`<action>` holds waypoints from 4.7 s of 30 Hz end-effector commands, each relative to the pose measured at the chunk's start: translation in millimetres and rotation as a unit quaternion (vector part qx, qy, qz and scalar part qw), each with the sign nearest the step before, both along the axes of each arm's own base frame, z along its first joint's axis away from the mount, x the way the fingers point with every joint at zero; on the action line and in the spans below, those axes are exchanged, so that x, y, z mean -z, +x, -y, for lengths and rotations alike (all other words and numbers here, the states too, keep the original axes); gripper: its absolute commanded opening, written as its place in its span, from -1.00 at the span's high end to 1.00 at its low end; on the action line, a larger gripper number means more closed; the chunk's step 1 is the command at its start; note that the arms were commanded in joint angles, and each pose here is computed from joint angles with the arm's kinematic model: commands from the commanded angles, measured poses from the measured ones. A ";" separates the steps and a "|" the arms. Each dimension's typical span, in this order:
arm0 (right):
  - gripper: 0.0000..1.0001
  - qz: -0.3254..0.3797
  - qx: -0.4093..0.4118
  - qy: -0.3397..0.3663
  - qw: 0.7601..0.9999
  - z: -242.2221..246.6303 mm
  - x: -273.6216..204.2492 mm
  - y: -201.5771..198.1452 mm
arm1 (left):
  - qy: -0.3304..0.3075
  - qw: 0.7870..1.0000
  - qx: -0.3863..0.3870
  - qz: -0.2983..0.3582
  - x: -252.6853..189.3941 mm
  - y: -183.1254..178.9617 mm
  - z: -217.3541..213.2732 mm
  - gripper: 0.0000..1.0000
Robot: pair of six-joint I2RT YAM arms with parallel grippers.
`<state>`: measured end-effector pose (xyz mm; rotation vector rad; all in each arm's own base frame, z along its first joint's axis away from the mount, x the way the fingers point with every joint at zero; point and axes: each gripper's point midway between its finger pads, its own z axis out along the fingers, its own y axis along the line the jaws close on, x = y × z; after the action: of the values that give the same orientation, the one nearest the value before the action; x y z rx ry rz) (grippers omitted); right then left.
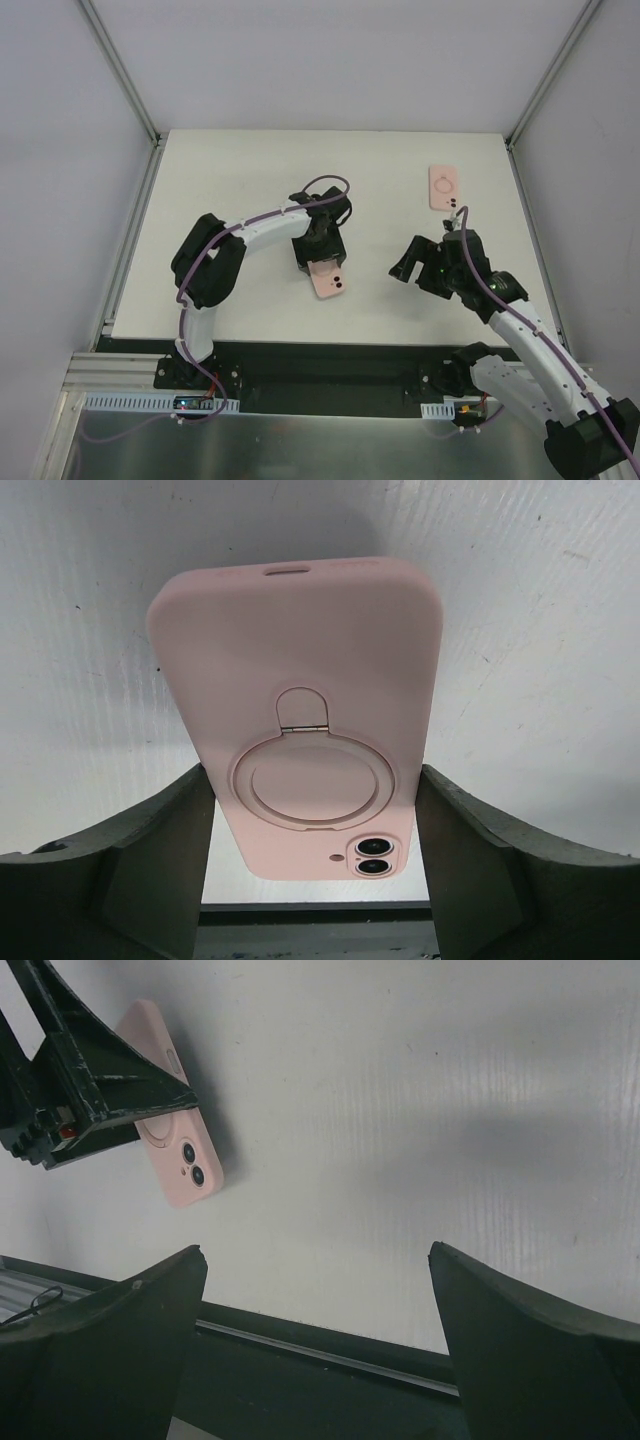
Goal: Take the phone out of the phone case
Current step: Pick up the phone at the center of the board.
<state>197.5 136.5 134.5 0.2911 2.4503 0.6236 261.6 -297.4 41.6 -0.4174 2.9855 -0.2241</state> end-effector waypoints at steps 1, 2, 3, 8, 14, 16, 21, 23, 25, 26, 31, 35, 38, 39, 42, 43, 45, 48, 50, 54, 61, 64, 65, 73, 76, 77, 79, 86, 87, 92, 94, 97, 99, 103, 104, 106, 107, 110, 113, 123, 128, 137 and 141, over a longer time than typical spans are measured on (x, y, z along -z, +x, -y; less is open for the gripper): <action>-0.92 0.003 0.014 0.041 0.999 -12.1 2.6 3.1 | -0.027 0.999 0.024 0.007 -21.9 4.1 10.8 0.11; -0.92 -0.004 0.017 0.053 0.998 -15.7 4.8 2.2 | -0.036 0.999 0.029 0.001 -23.8 1.8 13.5 0.11; -0.92 0.005 0.012 0.067 0.998 -22.0 2.4 5.2 | -0.042 0.999 0.030 0.001 -26.8 1.5 15.8 0.11; -0.96 0.019 -0.010 0.130 0.991 -46.9 5.7 5.4 | -0.087 0.995 0.049 -0.008 -44.7 -2.0 31.8 0.11; -0.91 0.022 -0.036 0.157 0.987 -66.3 1.5 7.5 | -0.137 0.988 0.063 -0.021 -67.0 -9.8 46.3 0.11; -0.85 0.023 -0.042 0.172 0.984 -74.1 -2.9 10.3 | -0.150 0.986 0.065 -0.022 -74.3 -11.2 49.8 0.11; -0.65 0.020 -0.061 0.198 0.978 -91.7 -10.7 12.3 | -0.177 0.982 0.066 -0.023 -88.3 -14.2 56.5 0.10; -0.61 0.021 -0.070 0.205 0.976 -99.1 -12.7 13.9 | -0.189 0.979 0.067 -0.024 -96.0 -15.7 59.5 0.10; -0.54 0.017 -0.074 0.205 0.976 -103.3 -13.6 15.1 | -0.199 0.977 0.068 -0.018 -104.4 -15.3 61.3 0.10; -0.53 0.016 -0.078 0.204 0.976 -105.3 -13.3 14.3 | -0.204 0.976 0.069 -0.018 -107.6 -15.9 62.4 0.10; -0.45 0.013 -0.088 0.206 0.975 -114.0 -14.8 13.6 | -0.219 0.973 0.071 -0.012 -119.3 -15.7 65.3 0.10; -0.26 0.013 -0.090 0.207 0.974 -119.7 -16.4 15.4 | -0.228 0.971 0.071 -0.011 -124.4 -16.9 66.4 0.09; 0.02 0.018 -0.087 0.211 0.973 -123.0 -18.6 18.7 | -0.226 0.972 0.069 -0.008 -123.8 -17.8 64.9 0.09; 0.09 0.015 -0.080 0.215 0.973 -123.6 -18.1 19.6 | -0.226 0.972 0.068 -0.011 -123.0 -18.9 64.0 0.08; 0.33 0.025 -0.079 0.228 0.970 -128.0 -25.4 23.8 | -0.229 0.972 0.061 -0.005 -125.4 -17.7 60.5 0.07; 0.38 0.023 -0.080 0.231 0.969 -129.3 -26.3 24.7 | -0.232 0.971 0.061 -0.002 -129.0 -17.4 59.7 0.07; 0.56 0.022 -0.085 0.232 0.969 -132.3 -28.3 24.5 | -0.235 0.970 0.062 0.003 -131.7 -17.0 58.7 0.03; 0.97 0.022 -0.087 0.233 0.968 -132.7 -29.5 24.3 | -0.240 0.968 0.067 0.015 -140.5 -17.0 56.6 -0.15; 0.97 0.026 -0.086 0.232 0.969 -131.4 -31.7 24.4 | -0.243 0.967 0.070 0.023 -144.7 -13.6 53.6 -0.41; 0.97 0.054 -0.099 0.222 0.968 -125.2 -49.6 20.6 | -0.259 0.961 0.078 0.053 -163.5 1.0 32.6 -0.75; 0.97 0.002 -0.070 0.188 0.980 -101.8 -73.1 12.6 | -0.206 0.949 0.151 0.186 -187.3 24.1 -9.6 -0.86; 0.97 -0.049 -0.042 0.209 0.976 -95.2 -81.8 18.2 | -0.170 0.934 0.203 0.242 -187.4 25.1 -20.7 -0.91; 0.96 -0.063 -0.039 0.226 0.971 -96.6 -86.6 20.0 | -0.150 0.931 0.212 0.258 -184.5 26.8 -24.9 -0.91; 0.97 -0.231 -0.035 0.302 0.924 -112.9 -104.1 31.7 | -0.068 0.852 0.275 0.441 -186.8 38.9 -46.2 -0.88; 0.97 -0.280 -0.039 0.294 0.913 -117.2 -111.6 30.4 | -0.083 0.797 0.298 0.518 -199.2 34.7 -46.8 -0.88; 0.97 -0.293 -0.034 0.296 0.908 -118.7 -112.5 30.9 | -0.103 0.779 0.325 0.526 -189.5 25.5 -40.9 -0.87; 0.97 -0.300 -0.024 0.302 0.904 -120.6 -116.8 34.5 | -0.117 0.713 0.355 0.594 -215.4 19.0 -35.2 -0.84; 0.97 -0.341 0.055 0.329 0.879 -117.2 -124.3 45.2 | -0.126 0.595 0.450 0.654 -213.5 -15.8 -28.6 -0.82; 0.97 -0.347 0.068 0.330 0.875 -116.8 -125.3 45.9 | -0.133 0.585 0.463 0.652 -212.4 -20.0 -25.8 -0.82; 0.97 -0.347 0.092 0.327 0.874 -114.4 -136.5 51.2 | -0.132 0.534 0.525 0.650 -204.7 -32.3 -15.1 -0.81; 0.97 -0.358 0.101 0.329 0.868 -114.2 -136.9 50.6 | -0.138 0.516 0.544 0.647 -201.3 -38.4 -10.8 -0.81; 0.97 -0.374 0.107 0.339 0.857 -116.0 -140.8 50.6 | -0.124 0.490 0.578 0.640 -190.7 -39.5 -7.4 -0.78; 0.97 -0.386 0.115 0.345 0.847 -116.9 -142.9 50.4 | -0.112 0.482 0.591 0.637 -186.4 -35.9 -5.0 -0.76; 0.97 -0.401 0.124 0.352 0.836 -117.6 -146.8 49.3 | -0.104 0.477 0.599 0.635 -185.8 -31.1 -2.0 -0.75; 0.97 -0.404 0.125 0.353 0.835 -117.8 -147.5 49.0 | -0.094 0.472 0.601 0.638 -187.5 -27.0 -0.7 -0.74; 0.97 -0.412 0.129 0.351 0.831 -117.3 -148.7 46.9 | -0.087 0.468 0.604 0.640 -188.0 -23.6 0.9 -0.73; 0.97 -0.416 0.132 0.349 0.829 -116.9 -147.8 45.9 | -0.079 0.462 0.606 0.643 -189.5 -19.8 2.5 -0.73; 0.97 -0.431 0.135 0.351 0.820 -118.1 -147.6 43.8 | -0.060 0.445 0.616 0.648 -190.4 -13.5 7.9 -0.68; 0.97 -0.436 0.133 0.355 0.816 -120.5 -151.6 45.7 | -0.044 0.431 0.623 0.651 -192.1 -8.8 14.7 -0.67; 0.97 -0.453 0.112 0.374 0.801 -130.6 -169.0 49.6 | 0.015 0.413 0.621 0.666 -198.0 13.3 31.0 -0.56; 0.97 -0.465 0.103 0.381 0.792 -134.1 -167.8 48.5 | 0.039 0.415 0.590 0.691 -209.9 29.8 34.2 -0.29; 0.97 -0.466 0.120 0.390 0.785 -133.8 -172.0 49.8 | 0.044 0.409 0.572 0.710 -217.9 32.3 35.3 0.38; 0.97 -0.464 0.122 0.392 0.785 -134.2 -170.2 51.6 | 0.053 0.414 0.562 0.714 -221.6 34.0 30.1 1.00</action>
<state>259.2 263.3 271.2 1.1257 2.7628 1.5288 294.4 -325.8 228.0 1.3099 1.0831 -0.2675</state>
